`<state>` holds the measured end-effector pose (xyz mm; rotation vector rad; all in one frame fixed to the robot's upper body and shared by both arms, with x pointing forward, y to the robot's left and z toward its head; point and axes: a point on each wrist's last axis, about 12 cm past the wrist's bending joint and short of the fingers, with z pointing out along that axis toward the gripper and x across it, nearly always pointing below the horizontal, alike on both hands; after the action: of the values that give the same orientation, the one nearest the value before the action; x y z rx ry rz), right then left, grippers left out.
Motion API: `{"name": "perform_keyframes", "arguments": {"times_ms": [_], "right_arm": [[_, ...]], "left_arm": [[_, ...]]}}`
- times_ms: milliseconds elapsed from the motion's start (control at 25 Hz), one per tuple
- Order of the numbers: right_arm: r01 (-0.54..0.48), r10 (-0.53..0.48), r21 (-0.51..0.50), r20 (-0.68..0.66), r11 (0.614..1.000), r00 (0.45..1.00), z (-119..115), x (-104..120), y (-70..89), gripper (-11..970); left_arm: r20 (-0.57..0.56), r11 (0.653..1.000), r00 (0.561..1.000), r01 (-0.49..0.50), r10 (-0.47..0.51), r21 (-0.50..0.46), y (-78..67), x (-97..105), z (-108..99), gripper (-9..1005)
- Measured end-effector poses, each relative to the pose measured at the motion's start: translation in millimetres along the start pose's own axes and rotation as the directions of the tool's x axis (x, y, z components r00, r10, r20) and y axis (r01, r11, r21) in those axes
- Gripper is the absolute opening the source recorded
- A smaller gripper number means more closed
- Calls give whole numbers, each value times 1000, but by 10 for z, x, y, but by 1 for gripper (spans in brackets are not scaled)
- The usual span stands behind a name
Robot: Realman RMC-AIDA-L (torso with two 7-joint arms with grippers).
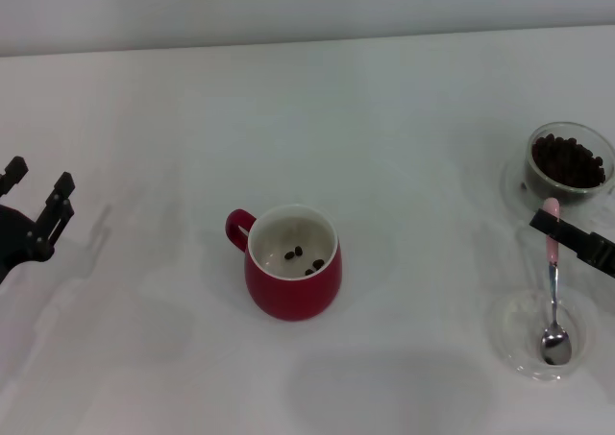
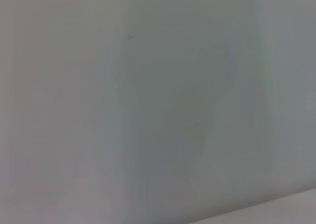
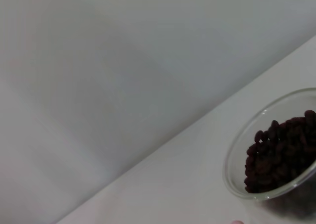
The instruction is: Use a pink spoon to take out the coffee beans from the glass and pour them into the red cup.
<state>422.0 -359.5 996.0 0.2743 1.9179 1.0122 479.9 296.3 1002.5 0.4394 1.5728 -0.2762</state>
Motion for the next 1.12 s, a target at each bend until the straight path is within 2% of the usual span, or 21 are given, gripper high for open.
{"name": "perform_keyframes", "arguments": {"times_ms": [800,1120], "right_arm": [[-5,6,20,-6,1000,1000,20,7,-21,162],[-3,3,17,-4,1000,1000,24,-5,-18,195]], "left_arm": [[-8,1000,1000,-1,1,-1,2,5,14,565],[-10,1000,1000,3,-3,1,-12,12,12,565]]}}
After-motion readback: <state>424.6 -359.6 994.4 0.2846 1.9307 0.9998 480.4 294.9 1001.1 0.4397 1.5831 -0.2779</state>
